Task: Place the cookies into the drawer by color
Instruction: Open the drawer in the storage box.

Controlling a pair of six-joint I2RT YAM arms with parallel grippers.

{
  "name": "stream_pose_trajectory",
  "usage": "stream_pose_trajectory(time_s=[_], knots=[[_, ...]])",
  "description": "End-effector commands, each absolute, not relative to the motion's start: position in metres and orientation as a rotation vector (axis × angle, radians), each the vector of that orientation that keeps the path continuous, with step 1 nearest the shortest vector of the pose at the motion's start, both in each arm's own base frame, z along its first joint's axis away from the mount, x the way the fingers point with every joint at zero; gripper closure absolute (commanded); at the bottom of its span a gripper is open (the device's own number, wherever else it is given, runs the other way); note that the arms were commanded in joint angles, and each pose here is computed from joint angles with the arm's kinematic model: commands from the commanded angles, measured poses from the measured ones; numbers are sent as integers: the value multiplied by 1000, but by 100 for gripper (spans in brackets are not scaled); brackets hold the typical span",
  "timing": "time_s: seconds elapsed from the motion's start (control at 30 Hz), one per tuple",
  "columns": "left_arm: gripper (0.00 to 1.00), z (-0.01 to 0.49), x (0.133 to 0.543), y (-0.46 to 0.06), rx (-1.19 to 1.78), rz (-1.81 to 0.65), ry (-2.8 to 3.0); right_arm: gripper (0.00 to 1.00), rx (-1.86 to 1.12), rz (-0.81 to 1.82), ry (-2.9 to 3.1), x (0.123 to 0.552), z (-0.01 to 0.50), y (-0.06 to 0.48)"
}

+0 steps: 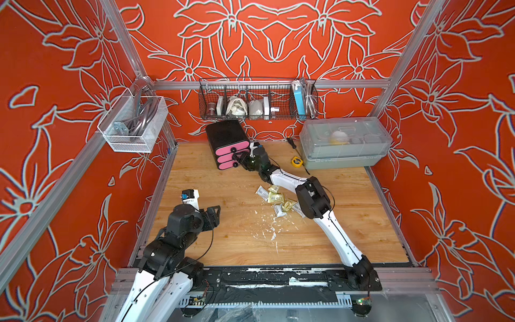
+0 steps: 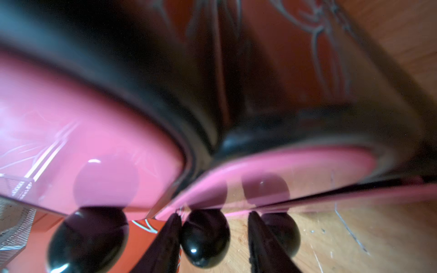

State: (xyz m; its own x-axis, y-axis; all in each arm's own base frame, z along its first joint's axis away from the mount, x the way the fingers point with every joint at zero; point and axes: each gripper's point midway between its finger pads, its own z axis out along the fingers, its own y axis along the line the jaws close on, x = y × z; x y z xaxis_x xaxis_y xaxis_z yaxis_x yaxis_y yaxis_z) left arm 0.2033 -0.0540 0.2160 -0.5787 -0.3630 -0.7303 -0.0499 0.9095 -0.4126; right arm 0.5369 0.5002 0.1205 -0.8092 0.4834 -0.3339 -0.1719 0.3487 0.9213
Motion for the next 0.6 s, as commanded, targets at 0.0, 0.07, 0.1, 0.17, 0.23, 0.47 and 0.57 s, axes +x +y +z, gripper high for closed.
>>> stream_pose_trajectory(time_s=[0.0, 0.07, 0.1, 0.17, 0.23, 0.47, 0.57], knots=[[27, 221, 205, -55, -285, -445, 2132, 59, 276, 1530, 2062, 534, 109, 507], [26, 222, 205, -54, -286, -446, 2130, 60, 285, 1549, 2060, 533, 109, 509], [26, 221, 205, -55, -286, -446, 2132, 60, 288, 1558, 2057, 533, 110, 509], [26, 222, 205, -55, -286, -446, 2131, 57, 285, 1570, 2058, 530, 112, 511], [26, 222, 205, -54, -286, -447, 2128, 51, 285, 1574, 2057, 529, 115, 513], [25, 223, 205, -54, -289, -445, 2122, 57, 307, 1580, 2062, 529, 110, 516], [24, 223, 205, -54, -288, -447, 2122, 57, 316, 1599, 2065, 528, 107, 517]])
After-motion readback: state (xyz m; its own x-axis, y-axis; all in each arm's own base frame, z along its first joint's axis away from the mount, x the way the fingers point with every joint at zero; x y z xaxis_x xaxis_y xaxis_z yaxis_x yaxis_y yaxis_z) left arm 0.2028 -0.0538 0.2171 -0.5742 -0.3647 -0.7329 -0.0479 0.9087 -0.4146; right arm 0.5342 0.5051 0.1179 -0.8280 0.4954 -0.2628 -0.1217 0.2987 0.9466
